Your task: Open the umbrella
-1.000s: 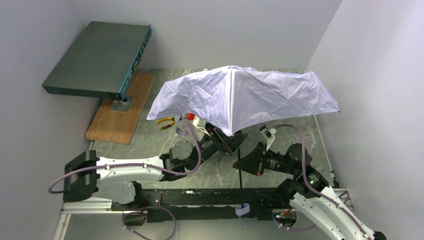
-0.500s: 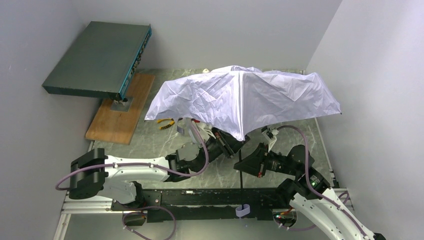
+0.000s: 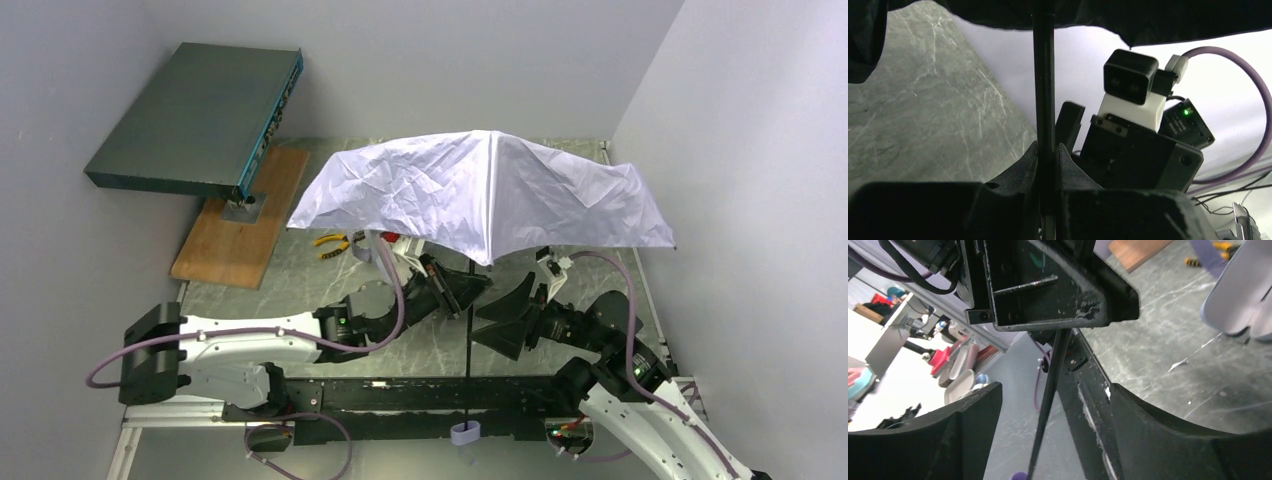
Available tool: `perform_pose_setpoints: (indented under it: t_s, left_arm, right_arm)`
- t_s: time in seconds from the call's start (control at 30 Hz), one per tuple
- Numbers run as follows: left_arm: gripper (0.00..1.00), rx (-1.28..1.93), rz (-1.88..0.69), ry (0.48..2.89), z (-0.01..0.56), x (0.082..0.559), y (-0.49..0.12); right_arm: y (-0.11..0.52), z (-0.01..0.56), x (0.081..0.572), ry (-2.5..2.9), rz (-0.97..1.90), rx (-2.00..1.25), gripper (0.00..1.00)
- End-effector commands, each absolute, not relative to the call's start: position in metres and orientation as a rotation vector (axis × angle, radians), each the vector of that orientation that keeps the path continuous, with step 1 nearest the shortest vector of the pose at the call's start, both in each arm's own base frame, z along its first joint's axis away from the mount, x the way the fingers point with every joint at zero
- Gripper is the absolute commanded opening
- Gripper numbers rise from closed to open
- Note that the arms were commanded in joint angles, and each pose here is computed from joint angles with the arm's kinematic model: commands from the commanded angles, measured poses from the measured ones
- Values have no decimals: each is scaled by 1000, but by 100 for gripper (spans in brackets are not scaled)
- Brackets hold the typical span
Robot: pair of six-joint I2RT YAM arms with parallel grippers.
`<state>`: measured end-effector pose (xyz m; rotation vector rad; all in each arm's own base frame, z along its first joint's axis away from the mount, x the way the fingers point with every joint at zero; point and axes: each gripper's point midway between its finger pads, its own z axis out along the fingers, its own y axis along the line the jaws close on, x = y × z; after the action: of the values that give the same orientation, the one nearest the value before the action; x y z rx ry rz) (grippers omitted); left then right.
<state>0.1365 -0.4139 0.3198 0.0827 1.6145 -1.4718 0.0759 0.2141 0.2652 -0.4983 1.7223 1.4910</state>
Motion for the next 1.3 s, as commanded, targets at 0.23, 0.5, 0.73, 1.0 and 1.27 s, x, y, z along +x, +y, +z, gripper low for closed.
perform_pose_setpoints:
  t_s: [0.23,0.5,0.73,1.0,1.27]
  left_arm:
    - [0,148,-1716,1255,356,92,-344]
    - [0,88,-1587,1361,333,105,-339]
    - [0,76,-1796,1010,348,89,-316]
    - [0,125,-1886,1349,340,98,-369]
    - [0,60,-1983,1439,361,96,-389]
  right_arm:
    - [207,293,84,1620,1441,-454,84]
    - [211,294,85,1614,1480,-432,84]
    - [210,301,89,1596,1476,-398,84]
    - [202,308,105,1569,1416,-293,82]
    - [172,340,131,1336,1358,-36,79]
